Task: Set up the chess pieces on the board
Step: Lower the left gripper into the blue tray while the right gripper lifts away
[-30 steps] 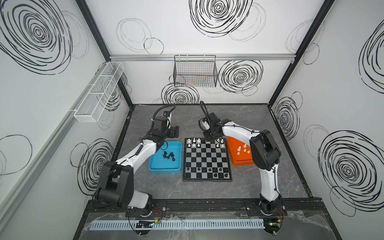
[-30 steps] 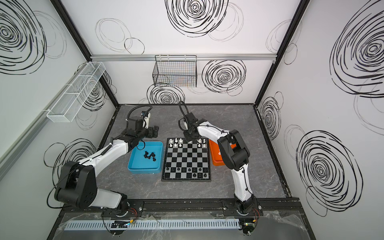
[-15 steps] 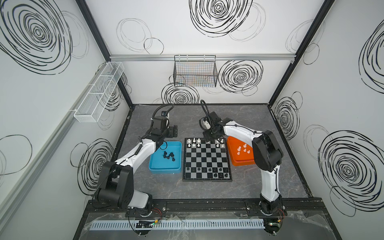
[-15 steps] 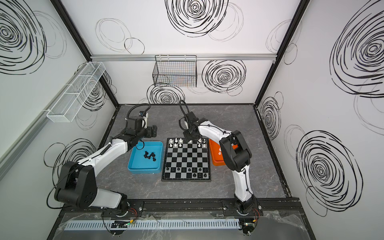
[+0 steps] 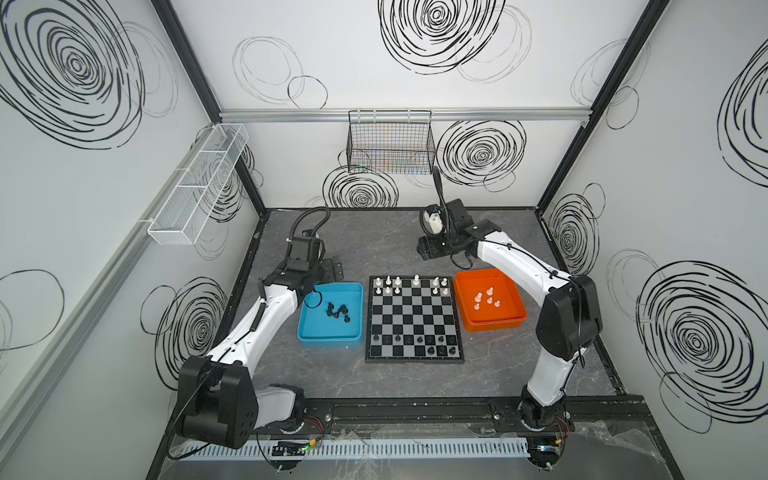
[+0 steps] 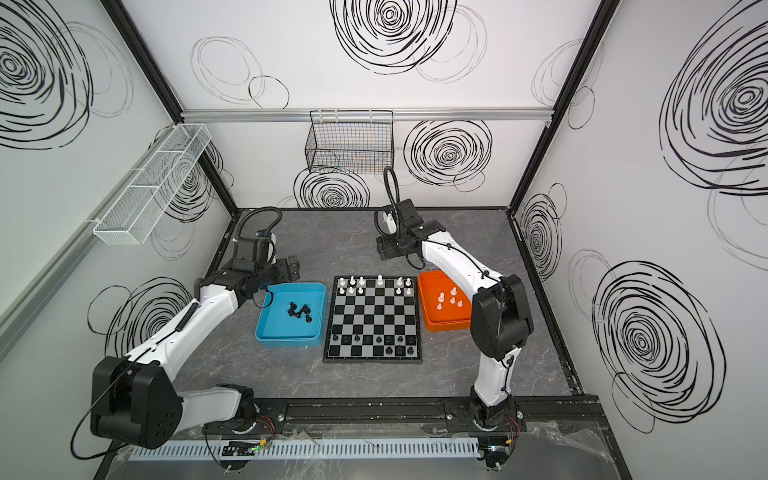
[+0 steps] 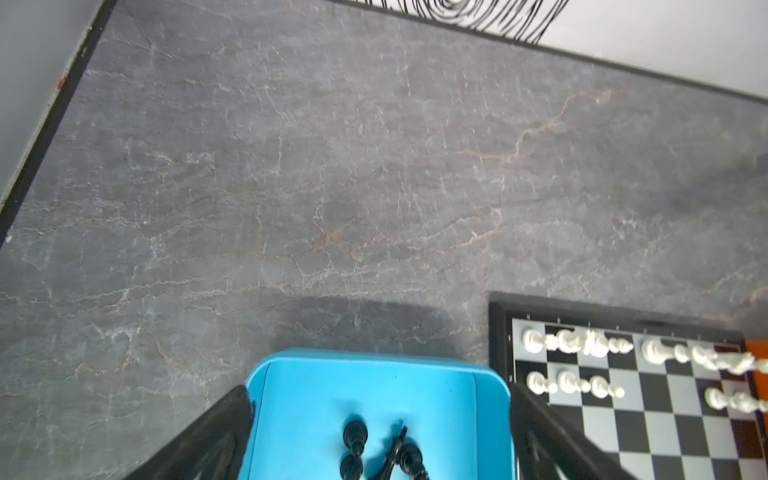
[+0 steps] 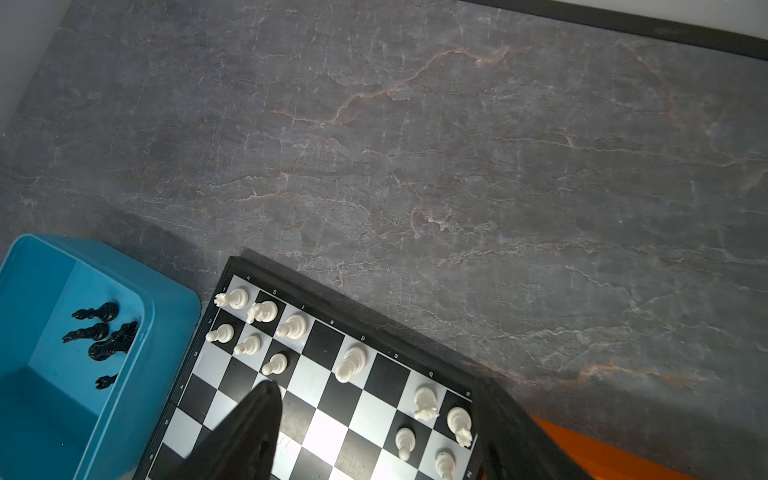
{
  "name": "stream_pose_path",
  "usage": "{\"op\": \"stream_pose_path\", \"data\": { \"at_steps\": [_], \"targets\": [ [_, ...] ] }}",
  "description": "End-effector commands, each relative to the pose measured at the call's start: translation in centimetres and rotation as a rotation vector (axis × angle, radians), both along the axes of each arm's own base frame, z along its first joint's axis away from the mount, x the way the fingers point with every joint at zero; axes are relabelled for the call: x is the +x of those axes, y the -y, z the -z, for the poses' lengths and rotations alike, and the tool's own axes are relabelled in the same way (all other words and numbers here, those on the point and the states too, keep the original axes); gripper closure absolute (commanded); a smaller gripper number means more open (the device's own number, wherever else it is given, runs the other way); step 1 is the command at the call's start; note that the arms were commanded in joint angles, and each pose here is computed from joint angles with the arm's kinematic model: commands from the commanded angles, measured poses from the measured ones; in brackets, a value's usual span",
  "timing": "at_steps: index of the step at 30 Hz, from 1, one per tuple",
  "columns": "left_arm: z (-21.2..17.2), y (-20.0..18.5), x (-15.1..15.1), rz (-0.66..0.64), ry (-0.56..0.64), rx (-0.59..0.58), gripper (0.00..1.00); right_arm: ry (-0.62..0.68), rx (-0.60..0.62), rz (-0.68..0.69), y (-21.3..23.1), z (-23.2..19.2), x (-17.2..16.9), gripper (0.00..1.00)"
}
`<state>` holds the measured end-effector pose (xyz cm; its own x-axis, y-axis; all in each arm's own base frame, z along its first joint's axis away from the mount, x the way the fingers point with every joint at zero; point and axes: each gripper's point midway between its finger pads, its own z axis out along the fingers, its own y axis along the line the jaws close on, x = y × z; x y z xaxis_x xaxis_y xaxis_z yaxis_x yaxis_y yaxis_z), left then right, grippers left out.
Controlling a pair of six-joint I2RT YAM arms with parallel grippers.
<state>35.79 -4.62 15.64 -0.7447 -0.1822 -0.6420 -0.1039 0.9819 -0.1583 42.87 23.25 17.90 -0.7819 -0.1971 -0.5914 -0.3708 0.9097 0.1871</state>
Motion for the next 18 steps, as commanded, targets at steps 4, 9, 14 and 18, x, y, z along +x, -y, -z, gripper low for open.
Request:
{"op": "stream_pose_path", "data": {
  "at_steps": [4,9,14,18],
  "targets": [
    [2.9,2.1,-4.3,0.087,-0.178,0.035,0.14,-0.007,0.042,0.019,2.2,-0.3,-0.3,0.23],
    [5.1,3.1,-5.6,0.061,-0.255,-0.013,0.24,-0.010,0.079,0.035,2.8,-0.4,-0.2,0.23],
    [7.2,3.6,-5.9,0.035,-0.316,-0.019,0.27,-0.012,0.096,0.048,3.0,-0.2,-0.2,0.23],
    [7.8,4.2,-5.3,0.049,-0.331,-0.015,0.32,-0.019,0.111,0.044,3.1,0.2,-0.5,0.23]
  ]
}}
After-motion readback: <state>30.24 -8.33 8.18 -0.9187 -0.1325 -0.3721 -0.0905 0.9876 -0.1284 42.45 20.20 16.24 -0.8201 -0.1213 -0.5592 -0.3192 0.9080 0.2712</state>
